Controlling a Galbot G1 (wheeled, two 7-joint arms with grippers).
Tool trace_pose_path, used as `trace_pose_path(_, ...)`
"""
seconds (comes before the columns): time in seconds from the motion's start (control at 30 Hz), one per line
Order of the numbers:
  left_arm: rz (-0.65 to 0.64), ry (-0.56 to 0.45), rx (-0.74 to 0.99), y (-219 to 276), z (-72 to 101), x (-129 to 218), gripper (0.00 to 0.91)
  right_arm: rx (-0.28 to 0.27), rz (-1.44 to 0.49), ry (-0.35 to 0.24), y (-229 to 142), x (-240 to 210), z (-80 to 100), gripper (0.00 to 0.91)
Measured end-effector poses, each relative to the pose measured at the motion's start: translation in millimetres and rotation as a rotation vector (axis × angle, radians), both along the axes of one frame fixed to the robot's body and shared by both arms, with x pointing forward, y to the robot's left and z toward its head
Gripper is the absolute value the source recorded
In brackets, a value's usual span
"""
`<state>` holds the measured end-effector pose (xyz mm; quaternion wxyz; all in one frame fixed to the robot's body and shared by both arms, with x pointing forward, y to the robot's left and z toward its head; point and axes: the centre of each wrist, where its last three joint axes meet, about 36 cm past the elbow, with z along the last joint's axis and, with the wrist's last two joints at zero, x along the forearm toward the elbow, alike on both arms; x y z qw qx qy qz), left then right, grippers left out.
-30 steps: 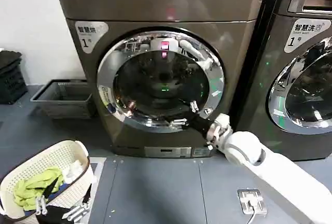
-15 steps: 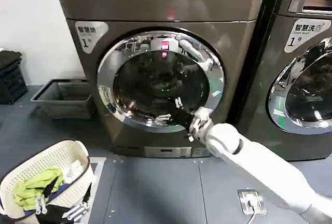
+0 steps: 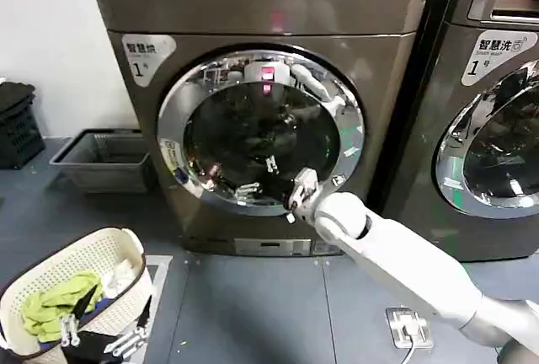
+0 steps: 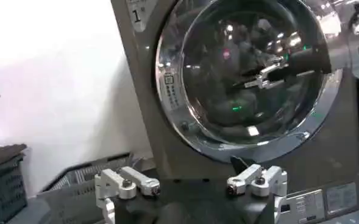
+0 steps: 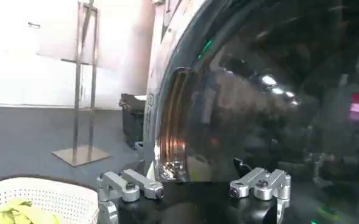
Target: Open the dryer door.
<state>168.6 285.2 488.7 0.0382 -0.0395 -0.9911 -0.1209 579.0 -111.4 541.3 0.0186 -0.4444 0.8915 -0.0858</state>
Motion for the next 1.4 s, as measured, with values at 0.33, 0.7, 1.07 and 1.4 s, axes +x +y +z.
trace_pose_path(0.33,0.001,-0.007,0.0,0,0.2,1,0.907,-0.001,0.027,0.005,27,14,-0.4,0.907)
trace_pose_path(0.7,-0.001,-0.012,-0.002,0,0.6,2,0.907,0.004,0.031,0.021,47,21,-6.8,0.907)
trace_pose_path(1.07,-0.004,-0.014,-0.006,-1,0.7,3,0.907,0.004,0.018,0.014,71,24,-7.0,0.907)
trace_pose_path(1.4,-0.005,-0.02,-0.011,-3,1.5,4,0.907,-0.025,-0.009,0.015,90,24,-8.0,0.907)
